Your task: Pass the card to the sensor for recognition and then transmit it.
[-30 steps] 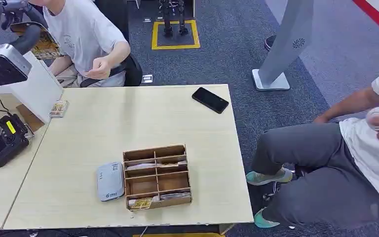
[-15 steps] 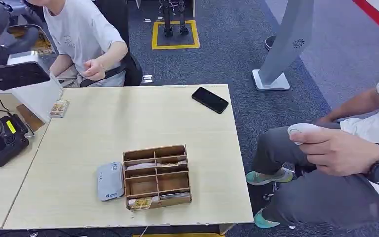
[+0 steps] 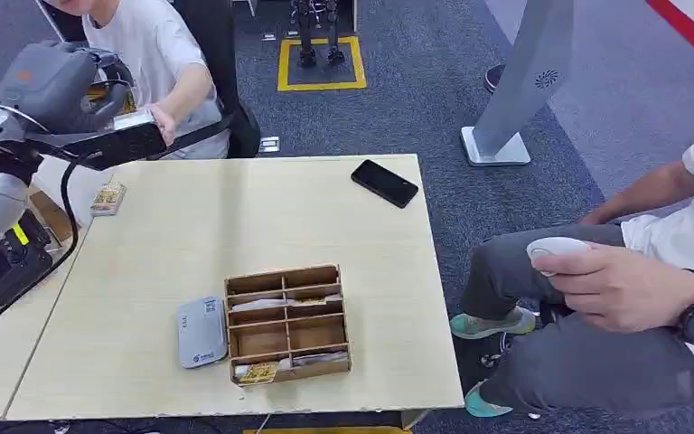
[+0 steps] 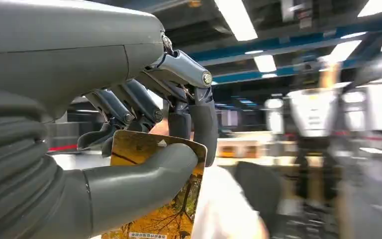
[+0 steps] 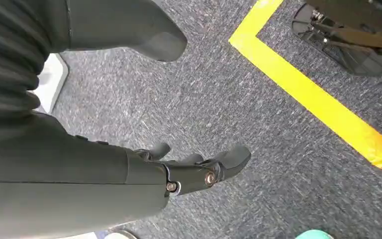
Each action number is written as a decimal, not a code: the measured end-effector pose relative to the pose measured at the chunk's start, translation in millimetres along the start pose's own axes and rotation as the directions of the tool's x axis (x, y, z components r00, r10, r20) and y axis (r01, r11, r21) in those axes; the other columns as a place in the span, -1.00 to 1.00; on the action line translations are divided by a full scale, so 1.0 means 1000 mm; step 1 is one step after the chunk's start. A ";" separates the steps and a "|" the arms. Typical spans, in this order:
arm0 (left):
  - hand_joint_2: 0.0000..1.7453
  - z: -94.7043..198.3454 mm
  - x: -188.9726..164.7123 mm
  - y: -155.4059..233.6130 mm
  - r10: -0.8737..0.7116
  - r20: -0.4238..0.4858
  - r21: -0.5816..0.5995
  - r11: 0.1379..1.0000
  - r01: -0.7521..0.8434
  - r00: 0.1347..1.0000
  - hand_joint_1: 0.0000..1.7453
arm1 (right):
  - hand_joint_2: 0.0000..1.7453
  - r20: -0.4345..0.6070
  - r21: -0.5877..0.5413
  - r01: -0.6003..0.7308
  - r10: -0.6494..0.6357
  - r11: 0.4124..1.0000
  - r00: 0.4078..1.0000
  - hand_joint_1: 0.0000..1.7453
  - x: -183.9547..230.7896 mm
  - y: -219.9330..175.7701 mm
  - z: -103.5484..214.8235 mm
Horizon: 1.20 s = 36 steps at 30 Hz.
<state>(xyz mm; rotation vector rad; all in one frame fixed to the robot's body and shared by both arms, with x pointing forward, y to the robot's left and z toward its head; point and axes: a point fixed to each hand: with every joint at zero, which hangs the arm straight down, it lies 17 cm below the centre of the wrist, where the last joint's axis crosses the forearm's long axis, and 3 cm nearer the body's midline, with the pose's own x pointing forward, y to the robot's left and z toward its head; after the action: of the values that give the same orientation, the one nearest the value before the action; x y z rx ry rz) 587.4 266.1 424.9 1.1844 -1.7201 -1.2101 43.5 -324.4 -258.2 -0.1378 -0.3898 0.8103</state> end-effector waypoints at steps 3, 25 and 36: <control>1.00 -0.006 -0.013 -0.012 -0.007 -0.076 0.032 0.999 0.009 0.997 1.00 | 1.00 0.000 0.003 0.000 0.000 1.000 1.000 -1.00 0.000 0.000 0.000; 1.00 0.002 -0.036 -0.054 0.026 -0.161 -0.001 1.000 -0.027 0.987 1.00 | 1.00 -0.050 0.056 -0.053 0.056 0.997 0.997 -1.00 -0.013 0.018 0.006; 1.00 0.006 -0.041 -0.062 0.019 -0.176 -0.008 1.000 -0.021 0.984 -1.00 | 1.00 0.005 0.044 -0.066 0.066 0.997 0.998 -1.00 -0.002 0.012 0.001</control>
<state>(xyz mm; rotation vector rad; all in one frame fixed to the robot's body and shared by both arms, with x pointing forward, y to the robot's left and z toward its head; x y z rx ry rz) 611.8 297.6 362.5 1.2271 -1.5896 -1.0677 33.6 -317.0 -260.7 -0.1088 -0.3720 0.8838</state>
